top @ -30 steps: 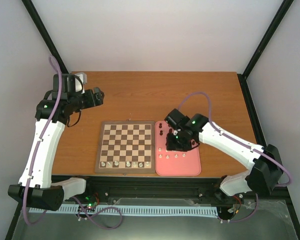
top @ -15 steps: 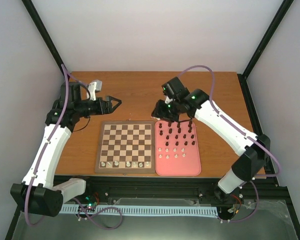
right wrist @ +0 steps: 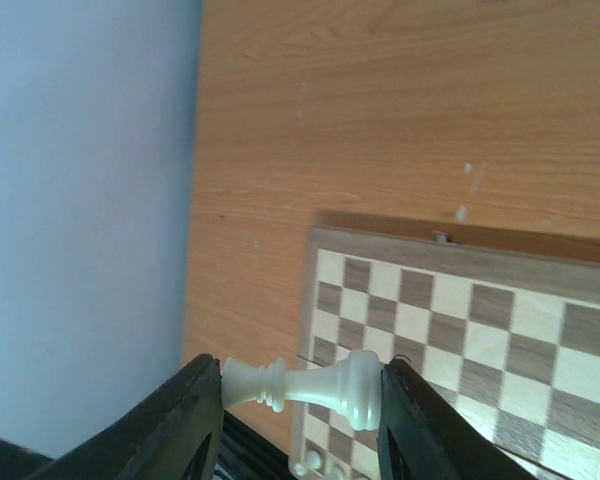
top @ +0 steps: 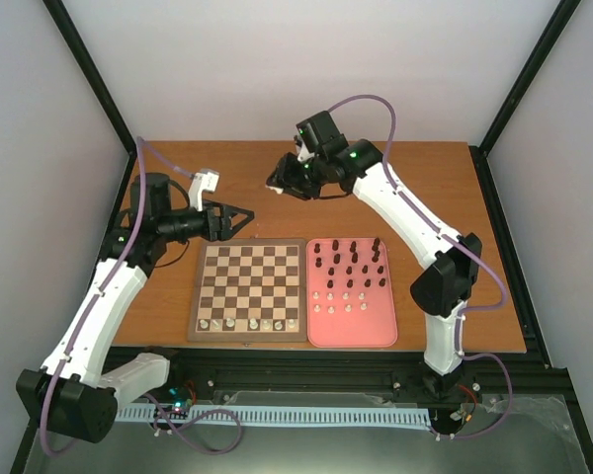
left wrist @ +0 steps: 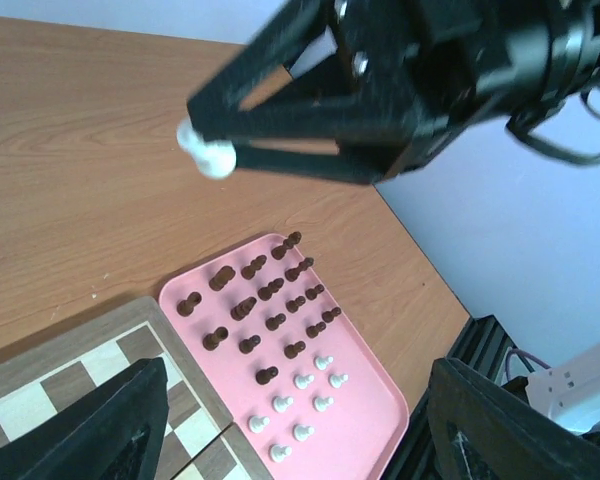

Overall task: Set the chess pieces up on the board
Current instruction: Adjust the chess piece.

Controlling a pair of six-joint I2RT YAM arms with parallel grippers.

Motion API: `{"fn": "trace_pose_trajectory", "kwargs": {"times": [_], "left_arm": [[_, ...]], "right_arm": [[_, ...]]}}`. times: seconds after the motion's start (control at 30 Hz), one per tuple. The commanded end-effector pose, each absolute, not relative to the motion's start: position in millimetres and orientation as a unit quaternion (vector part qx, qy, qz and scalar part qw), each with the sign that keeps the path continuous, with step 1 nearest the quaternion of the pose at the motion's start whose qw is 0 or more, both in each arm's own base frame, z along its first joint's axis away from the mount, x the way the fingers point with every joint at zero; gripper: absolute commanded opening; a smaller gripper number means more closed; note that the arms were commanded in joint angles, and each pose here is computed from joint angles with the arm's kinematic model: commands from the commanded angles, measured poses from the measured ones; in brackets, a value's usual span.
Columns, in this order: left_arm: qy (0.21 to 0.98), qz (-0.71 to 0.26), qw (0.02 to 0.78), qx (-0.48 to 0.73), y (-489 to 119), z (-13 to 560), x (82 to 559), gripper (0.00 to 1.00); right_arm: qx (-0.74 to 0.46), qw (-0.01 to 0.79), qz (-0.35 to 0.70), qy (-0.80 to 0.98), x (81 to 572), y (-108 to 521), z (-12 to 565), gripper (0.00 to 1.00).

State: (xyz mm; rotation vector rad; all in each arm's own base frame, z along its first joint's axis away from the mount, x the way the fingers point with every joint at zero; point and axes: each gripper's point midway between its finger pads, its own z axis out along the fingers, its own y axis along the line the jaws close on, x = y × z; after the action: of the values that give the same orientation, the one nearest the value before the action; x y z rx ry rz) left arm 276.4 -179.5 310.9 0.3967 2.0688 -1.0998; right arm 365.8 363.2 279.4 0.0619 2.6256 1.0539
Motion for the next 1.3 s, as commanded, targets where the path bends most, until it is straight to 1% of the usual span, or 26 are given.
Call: {"fn": "trace_pose_trajectory", "kwargs": {"times": [0.0, 0.13, 0.4, 0.73, 1.13, 1.27], "left_arm": [[0.783, -0.428, 0.417, 0.173, -182, 320, 280, 0.80], [0.781, -0.423, 0.435, 0.147, -179, 321, 295, 0.77], [0.778, -0.425, 0.449, 0.114, -179, 324, 324, 0.78], [0.767, -0.441, 0.457, 0.097, -183, 330, 344, 0.72], [0.753, -0.458, 0.456, 0.122, -207, 336, 345, 0.64], [0.753, -0.457, 0.457, 0.121, -210, 334, 348, 0.60]], "right_arm": [[0.026, 0.155, 0.414, 0.897, 377, 375, 305, 0.41], [0.024, 0.138, 0.433, 0.890, 375, 383, 307, 0.41], [0.016, 0.117, 0.463, 0.878, 368, 392, 317, 0.41], [0.004, 0.106, 0.475, 0.874, 359, 394, 322, 0.41], [-0.002, 0.094, 0.485, 0.870, 355, 397, 324, 0.41], [-0.003, 0.093, 0.487, 0.868, 354, 399, 325, 0.41]]}}
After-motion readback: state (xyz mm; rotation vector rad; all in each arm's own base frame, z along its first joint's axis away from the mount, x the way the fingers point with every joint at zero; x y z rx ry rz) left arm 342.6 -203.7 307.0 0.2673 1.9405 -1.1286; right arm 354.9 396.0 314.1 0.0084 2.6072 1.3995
